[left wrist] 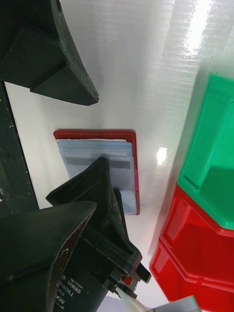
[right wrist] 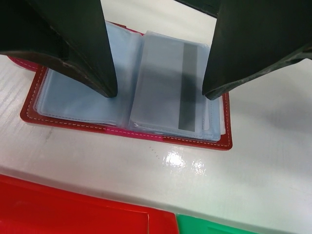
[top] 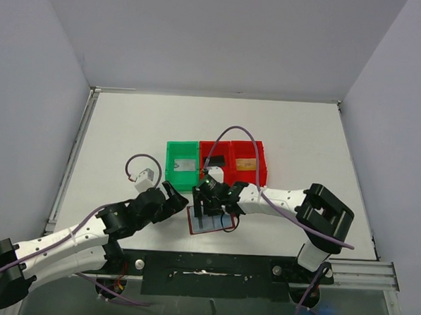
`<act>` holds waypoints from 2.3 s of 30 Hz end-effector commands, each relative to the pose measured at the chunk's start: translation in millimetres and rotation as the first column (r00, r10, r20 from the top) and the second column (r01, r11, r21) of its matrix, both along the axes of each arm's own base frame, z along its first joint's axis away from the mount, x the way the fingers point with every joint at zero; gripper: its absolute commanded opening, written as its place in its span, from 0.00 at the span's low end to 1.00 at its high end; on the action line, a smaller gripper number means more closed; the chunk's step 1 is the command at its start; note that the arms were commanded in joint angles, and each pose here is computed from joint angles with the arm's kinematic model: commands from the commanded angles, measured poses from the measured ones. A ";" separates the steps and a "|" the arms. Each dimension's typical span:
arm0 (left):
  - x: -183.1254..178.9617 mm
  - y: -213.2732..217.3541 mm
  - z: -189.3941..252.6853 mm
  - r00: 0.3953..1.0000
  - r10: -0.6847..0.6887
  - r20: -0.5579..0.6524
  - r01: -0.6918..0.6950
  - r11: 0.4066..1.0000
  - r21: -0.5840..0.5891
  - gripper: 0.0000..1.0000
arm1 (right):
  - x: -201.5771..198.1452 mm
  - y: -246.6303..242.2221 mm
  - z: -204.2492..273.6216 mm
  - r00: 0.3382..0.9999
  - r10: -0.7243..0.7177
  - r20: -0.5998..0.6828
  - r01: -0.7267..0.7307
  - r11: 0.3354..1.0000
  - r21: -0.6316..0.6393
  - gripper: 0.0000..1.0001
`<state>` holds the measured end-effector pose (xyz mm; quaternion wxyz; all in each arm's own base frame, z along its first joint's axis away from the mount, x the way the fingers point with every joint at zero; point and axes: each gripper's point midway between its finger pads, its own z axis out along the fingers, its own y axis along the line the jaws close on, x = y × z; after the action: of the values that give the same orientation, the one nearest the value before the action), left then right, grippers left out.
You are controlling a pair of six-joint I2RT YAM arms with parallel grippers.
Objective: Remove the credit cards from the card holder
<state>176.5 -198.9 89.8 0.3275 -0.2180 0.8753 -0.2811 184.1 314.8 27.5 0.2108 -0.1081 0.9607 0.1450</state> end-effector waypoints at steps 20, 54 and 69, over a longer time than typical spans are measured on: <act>5.7 3.8 8.5 0.999 0.041 0.027 -0.041 0.999 -0.022 0.79 | 1.5 -0.7 -17.9 1.000 0.006 0.013 -0.004 0.992 -0.127 0.63; -21.0 -75.9 3.9 0.953 -0.298 0.061 0.302 0.906 -0.298 0.54 | 3.1 6.8 0.5 0.996 -0.020 -0.087 0.043 0.961 0.274 0.54; -25.5 -79.7 -14.1 0.954 -0.298 0.023 0.288 0.894 -0.343 0.36 | 3.9 10.2 2.9 0.996 -0.008 -0.085 0.033 0.958 0.286 0.54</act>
<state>143.7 -270.9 60.1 0.2121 -0.1391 0.8591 -0.4446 188.7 323.0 29.4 0.1869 -0.0601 0.9411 0.2752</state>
